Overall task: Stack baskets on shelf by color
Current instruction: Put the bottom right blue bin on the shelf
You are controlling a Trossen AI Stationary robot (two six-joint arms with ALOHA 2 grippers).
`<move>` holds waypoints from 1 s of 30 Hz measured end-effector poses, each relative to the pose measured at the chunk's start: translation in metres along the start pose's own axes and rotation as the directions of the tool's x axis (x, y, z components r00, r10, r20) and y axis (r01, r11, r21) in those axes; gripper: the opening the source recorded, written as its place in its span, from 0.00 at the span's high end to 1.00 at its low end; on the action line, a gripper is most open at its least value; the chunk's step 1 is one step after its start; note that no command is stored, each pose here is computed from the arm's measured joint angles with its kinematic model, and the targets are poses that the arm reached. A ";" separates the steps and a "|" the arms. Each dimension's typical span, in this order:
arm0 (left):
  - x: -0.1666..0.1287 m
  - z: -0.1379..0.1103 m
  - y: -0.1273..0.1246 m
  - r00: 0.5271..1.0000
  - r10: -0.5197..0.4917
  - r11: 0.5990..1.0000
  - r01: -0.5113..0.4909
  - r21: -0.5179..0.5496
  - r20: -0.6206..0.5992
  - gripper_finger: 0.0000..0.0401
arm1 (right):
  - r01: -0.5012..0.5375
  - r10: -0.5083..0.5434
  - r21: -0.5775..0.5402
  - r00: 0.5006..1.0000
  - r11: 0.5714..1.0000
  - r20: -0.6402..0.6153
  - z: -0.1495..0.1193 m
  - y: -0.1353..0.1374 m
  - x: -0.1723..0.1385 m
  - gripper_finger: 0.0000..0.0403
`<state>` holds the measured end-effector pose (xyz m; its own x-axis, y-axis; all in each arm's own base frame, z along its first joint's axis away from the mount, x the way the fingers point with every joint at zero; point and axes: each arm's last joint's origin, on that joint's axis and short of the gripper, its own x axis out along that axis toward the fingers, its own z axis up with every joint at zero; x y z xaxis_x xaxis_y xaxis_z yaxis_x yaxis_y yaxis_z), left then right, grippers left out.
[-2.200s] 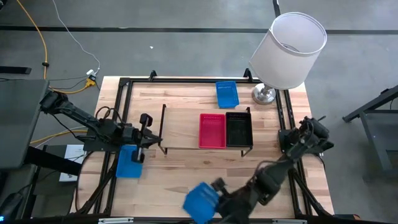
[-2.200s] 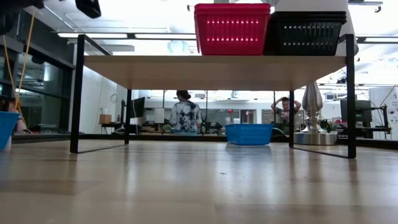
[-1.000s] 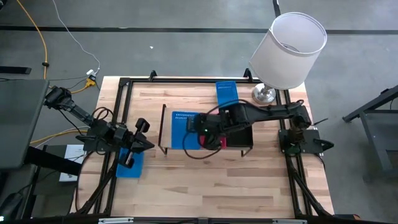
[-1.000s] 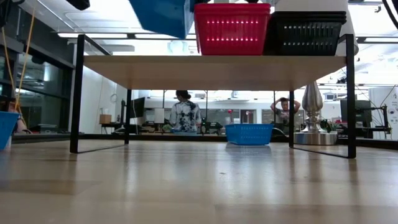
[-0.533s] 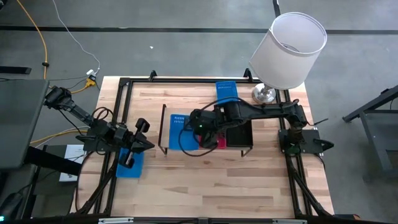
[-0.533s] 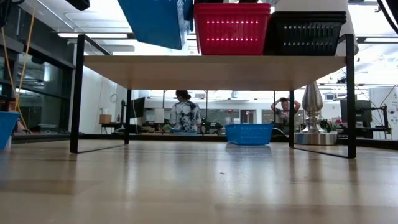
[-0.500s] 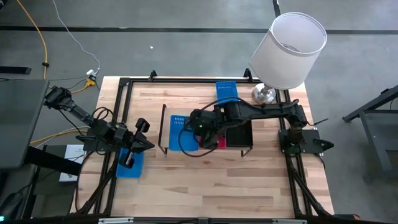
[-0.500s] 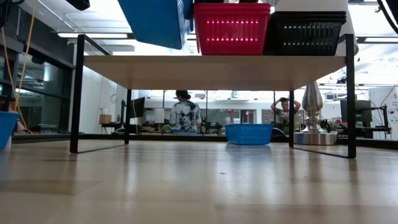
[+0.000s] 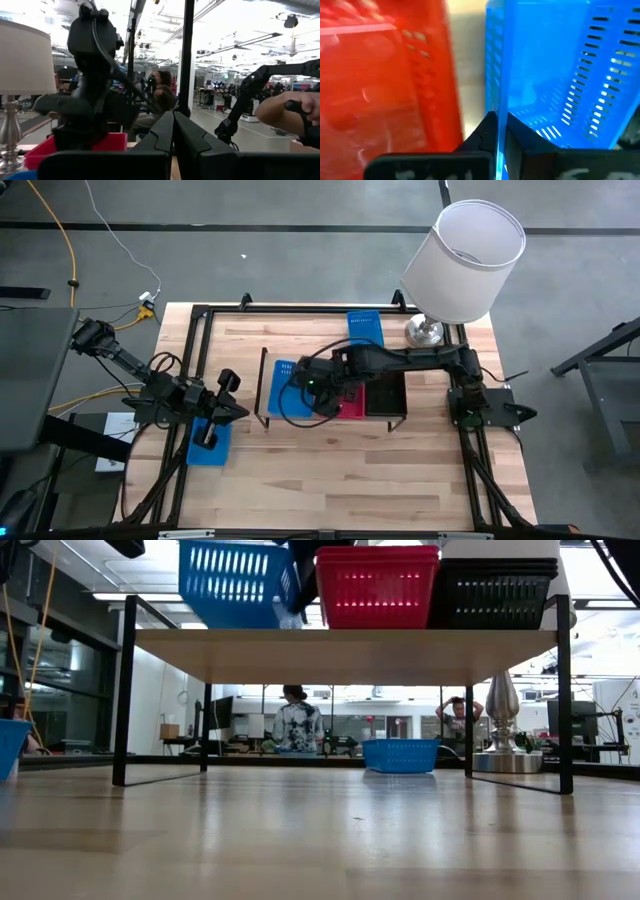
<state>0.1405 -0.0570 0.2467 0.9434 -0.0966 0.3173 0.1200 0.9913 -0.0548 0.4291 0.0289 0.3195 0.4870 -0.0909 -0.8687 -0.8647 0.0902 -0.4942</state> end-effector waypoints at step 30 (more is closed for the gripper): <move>0.000 0.000 0.000 1.000 0.000 1.000 0.000 0.001 -0.001 0.99 | 0.073 -0.068 0.016 0.977 0.997 -0.204 0.011 -0.002 -0.010 0.67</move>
<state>0.1406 -0.0570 0.2466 0.9437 -0.0968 0.3163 0.1198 0.9913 -0.0541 0.4272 0.0405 0.3285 0.5091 -0.2976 -0.8076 -0.8248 0.0996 -0.5566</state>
